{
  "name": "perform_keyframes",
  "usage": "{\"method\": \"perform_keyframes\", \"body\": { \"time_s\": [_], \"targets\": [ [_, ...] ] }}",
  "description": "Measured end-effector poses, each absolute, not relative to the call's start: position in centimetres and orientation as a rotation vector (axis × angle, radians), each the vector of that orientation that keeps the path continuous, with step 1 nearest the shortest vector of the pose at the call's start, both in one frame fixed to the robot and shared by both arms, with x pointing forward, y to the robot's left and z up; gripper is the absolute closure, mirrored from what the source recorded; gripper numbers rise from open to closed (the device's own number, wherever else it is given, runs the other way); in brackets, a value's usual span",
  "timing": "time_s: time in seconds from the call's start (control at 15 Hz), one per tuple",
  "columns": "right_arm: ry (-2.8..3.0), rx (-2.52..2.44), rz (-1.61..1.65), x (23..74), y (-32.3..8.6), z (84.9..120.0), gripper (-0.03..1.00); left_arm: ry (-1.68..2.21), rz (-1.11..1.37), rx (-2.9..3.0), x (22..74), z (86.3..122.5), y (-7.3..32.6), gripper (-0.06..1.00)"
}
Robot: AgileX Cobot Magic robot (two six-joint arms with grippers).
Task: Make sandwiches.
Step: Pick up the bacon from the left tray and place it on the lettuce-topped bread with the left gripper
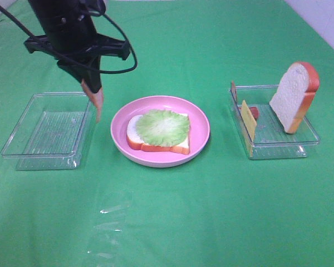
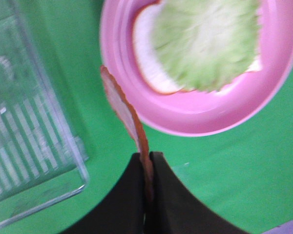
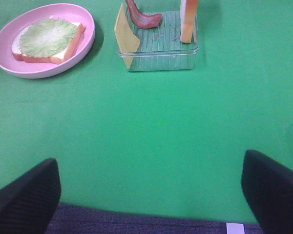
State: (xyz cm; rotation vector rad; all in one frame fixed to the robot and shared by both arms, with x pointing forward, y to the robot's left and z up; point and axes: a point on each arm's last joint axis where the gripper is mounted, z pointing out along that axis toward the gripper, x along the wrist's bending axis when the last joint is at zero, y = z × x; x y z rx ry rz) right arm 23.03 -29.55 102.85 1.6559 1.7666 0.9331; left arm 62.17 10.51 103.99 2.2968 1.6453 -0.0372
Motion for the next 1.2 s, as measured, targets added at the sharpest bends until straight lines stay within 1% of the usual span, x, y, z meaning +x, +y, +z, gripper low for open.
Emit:
{"method": "perform_keyframes", "body": {
  "time_s": [0.07,0.13,0.27,0.47,0.67,0.73,0.8,0.93,1.2],
  "targets": [
    [1.767,1.656,0.933,23.0,-29.5,102.8,0.01,1.609,-0.073,2.270,62.2,104.3,10.1,0.94],
    [1.767,1.656,0.933,23.0,-29.5,102.8,0.01,1.481,-0.143,2.203,62.3,104.9,8.9,0.94],
    [1.767,1.656,0.933,23.0,-29.5,102.8,0.01,1.380,-0.209,2.148,62.5,104.9,7.9,0.94],
    [1.767,1.656,0.933,23.0,-29.5,102.8,0.01,1.269,-0.377,2.079,63.4,102.3,6.0,0.94],
    [1.767,1.656,0.933,23.0,-29.5,102.8,0.01,1.246,-0.460,2.037,64.0,100.1,5.1,0.94],
    [1.767,1.656,0.933,23.0,-29.5,102.8,0.01,1.241,-0.486,2.032,64.2,99.2,4.8,0.94],
    [1.767,1.656,0.933,23.0,-29.5,102.8,0.01,1.240,-0.532,2.023,64.5,97.5,4.5,0.94],
    [1.767,1.656,0.933,23.0,-29.5,102.8,0.01,1.242,-0.549,2.042,64.7,95.9,4.4,0.94],
    [1.767,1.656,0.933,23.0,-29.5,102.8,0.01,1.240,-0.502,2.136,64.8,94.5,4.8,0.94]
  ]
}}
